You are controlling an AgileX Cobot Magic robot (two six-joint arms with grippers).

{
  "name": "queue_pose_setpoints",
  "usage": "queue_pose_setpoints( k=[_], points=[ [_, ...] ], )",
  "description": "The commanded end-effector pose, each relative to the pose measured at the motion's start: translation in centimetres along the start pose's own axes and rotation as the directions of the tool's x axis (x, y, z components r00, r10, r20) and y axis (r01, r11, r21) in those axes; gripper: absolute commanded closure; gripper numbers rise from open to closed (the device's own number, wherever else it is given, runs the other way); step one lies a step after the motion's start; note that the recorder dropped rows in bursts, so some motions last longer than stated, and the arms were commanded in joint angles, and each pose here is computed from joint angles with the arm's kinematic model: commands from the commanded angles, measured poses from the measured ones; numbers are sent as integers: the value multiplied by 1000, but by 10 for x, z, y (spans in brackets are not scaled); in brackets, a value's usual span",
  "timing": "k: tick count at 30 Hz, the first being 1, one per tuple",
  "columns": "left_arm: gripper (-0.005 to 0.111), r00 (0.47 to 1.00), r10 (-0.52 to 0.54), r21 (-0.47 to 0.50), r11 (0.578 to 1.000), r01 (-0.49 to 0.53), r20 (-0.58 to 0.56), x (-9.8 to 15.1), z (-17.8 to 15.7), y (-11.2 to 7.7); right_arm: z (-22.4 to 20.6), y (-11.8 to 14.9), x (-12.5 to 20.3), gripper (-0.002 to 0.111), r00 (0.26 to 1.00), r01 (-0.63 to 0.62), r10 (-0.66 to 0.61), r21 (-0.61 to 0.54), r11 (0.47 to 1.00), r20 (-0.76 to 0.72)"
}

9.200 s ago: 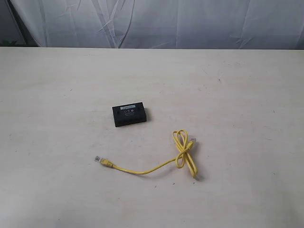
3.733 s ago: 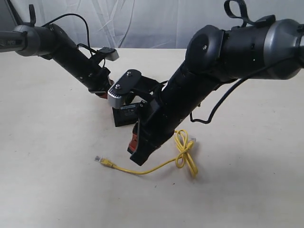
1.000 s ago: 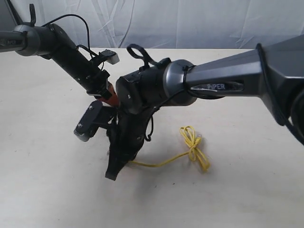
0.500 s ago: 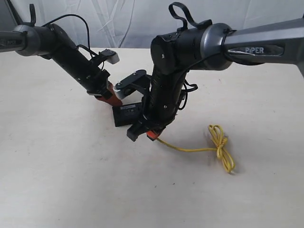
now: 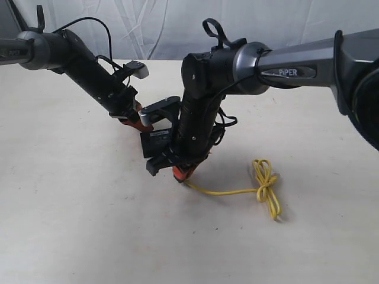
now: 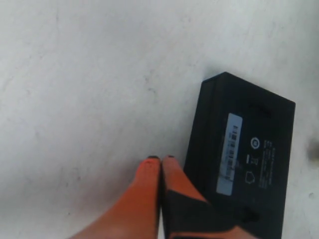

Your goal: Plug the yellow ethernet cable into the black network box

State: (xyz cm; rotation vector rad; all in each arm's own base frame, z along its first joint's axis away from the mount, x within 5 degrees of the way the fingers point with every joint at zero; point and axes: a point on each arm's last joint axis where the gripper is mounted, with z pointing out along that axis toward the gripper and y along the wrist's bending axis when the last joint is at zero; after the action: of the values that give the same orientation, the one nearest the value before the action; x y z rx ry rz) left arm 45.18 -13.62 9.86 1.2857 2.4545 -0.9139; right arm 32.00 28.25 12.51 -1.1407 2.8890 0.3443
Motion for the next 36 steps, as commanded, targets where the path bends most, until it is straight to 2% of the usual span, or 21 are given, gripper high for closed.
queue_pose_setpoints(
  k=[1,8,36],
  points=[
    [107,1000,1,4,1000,-1,14,-2,-1,0,0,-3,-2,108,999,-38,38,-13,999,13],
    [107,1000,-2,7,1000,2,20,-3,-1,-1,-5,-23,-6,108,981,-173,179,-88,981,75],
    [107,999,-10,18,1000,9,34,-4,-1,-2,-1,-26,-14,108,971,-173,181,-66,983,154]
  ],
)
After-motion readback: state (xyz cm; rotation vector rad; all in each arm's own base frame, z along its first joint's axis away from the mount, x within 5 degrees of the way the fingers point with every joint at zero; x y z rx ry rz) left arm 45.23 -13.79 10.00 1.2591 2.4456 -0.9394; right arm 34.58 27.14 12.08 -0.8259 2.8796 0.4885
